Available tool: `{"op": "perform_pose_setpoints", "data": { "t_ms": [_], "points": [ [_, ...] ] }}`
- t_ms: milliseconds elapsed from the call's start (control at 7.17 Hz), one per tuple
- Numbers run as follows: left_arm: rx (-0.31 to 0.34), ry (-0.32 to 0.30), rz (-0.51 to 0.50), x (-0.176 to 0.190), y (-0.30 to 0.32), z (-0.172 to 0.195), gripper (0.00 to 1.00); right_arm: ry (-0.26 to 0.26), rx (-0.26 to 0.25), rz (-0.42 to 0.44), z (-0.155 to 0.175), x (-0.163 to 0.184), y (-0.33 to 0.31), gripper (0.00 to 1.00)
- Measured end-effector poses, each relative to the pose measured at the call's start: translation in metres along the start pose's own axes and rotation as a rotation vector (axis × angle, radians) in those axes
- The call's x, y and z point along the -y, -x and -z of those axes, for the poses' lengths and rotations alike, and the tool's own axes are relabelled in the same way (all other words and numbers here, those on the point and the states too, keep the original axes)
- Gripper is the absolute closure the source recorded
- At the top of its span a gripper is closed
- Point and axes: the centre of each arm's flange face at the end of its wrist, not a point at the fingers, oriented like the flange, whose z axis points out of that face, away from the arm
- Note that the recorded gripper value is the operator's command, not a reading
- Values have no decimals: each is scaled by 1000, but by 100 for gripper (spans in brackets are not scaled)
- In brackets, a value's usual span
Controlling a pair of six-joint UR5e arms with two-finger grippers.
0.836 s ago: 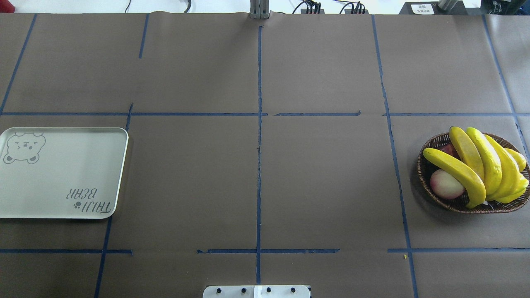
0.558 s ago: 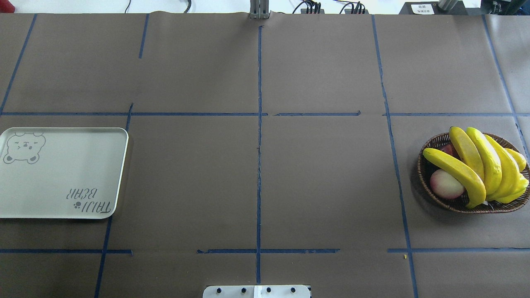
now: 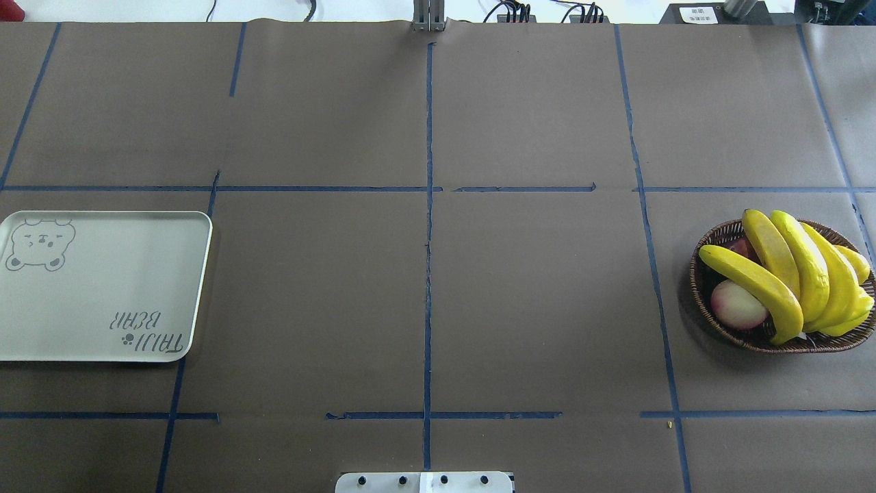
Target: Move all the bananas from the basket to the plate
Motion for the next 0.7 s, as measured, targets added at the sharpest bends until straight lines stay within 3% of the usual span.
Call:
{"op": "perform_pose_setpoints", "data": {
  "t_ms": [418,697],
  "points": [
    [-10,-2,-1,1,-2,1,0,-9,1,9,4,3,5,0],
    [-56,-7,-1,1,-7,1,0,-37,2,54,18,7,27,0]
  ]
}}
